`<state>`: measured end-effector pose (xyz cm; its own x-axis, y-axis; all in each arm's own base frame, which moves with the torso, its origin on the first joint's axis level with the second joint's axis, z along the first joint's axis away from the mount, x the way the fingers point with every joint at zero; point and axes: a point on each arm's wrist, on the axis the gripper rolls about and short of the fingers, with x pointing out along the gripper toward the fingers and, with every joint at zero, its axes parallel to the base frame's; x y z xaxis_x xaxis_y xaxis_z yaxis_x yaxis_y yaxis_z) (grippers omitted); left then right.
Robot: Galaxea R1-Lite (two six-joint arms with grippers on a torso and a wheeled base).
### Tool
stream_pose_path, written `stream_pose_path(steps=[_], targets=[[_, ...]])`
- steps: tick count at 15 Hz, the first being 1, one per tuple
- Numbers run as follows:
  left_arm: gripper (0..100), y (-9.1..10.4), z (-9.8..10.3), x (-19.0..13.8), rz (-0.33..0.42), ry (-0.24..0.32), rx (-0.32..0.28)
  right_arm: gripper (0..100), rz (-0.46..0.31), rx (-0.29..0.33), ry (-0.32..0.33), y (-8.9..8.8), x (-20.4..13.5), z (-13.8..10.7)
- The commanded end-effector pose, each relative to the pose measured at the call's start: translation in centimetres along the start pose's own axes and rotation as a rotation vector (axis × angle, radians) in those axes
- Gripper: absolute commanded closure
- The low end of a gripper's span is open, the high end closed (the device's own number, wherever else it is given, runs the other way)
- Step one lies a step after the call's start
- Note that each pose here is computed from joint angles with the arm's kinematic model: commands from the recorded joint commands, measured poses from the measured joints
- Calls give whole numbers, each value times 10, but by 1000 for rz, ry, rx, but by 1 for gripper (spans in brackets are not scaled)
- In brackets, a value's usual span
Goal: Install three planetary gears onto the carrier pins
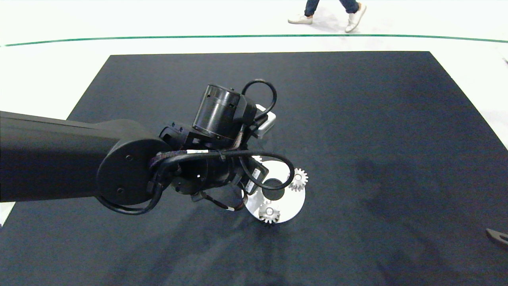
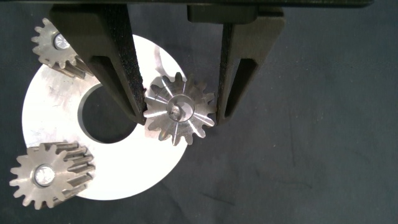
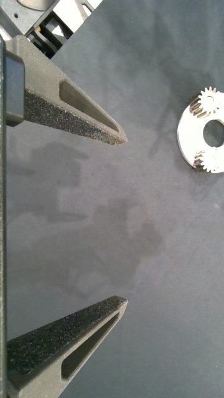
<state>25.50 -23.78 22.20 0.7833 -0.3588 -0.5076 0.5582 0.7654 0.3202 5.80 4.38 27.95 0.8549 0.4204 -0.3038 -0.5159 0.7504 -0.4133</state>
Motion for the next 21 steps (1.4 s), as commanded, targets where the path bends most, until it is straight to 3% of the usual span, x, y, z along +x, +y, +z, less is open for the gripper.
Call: stream_pose_path(steps=[1, 9, 21], targets=[[87, 1, 0, -1, 5, -5, -2, 0, -1, -3, 2, 0, 0, 0], [87, 3, -7, -3, 7, 16, -7, 0, 1, -3, 1, 0, 0, 0], [87, -1, -3, -1, 1, -6, -3, 0, 0, -2, -2, 0, -1, 0]])
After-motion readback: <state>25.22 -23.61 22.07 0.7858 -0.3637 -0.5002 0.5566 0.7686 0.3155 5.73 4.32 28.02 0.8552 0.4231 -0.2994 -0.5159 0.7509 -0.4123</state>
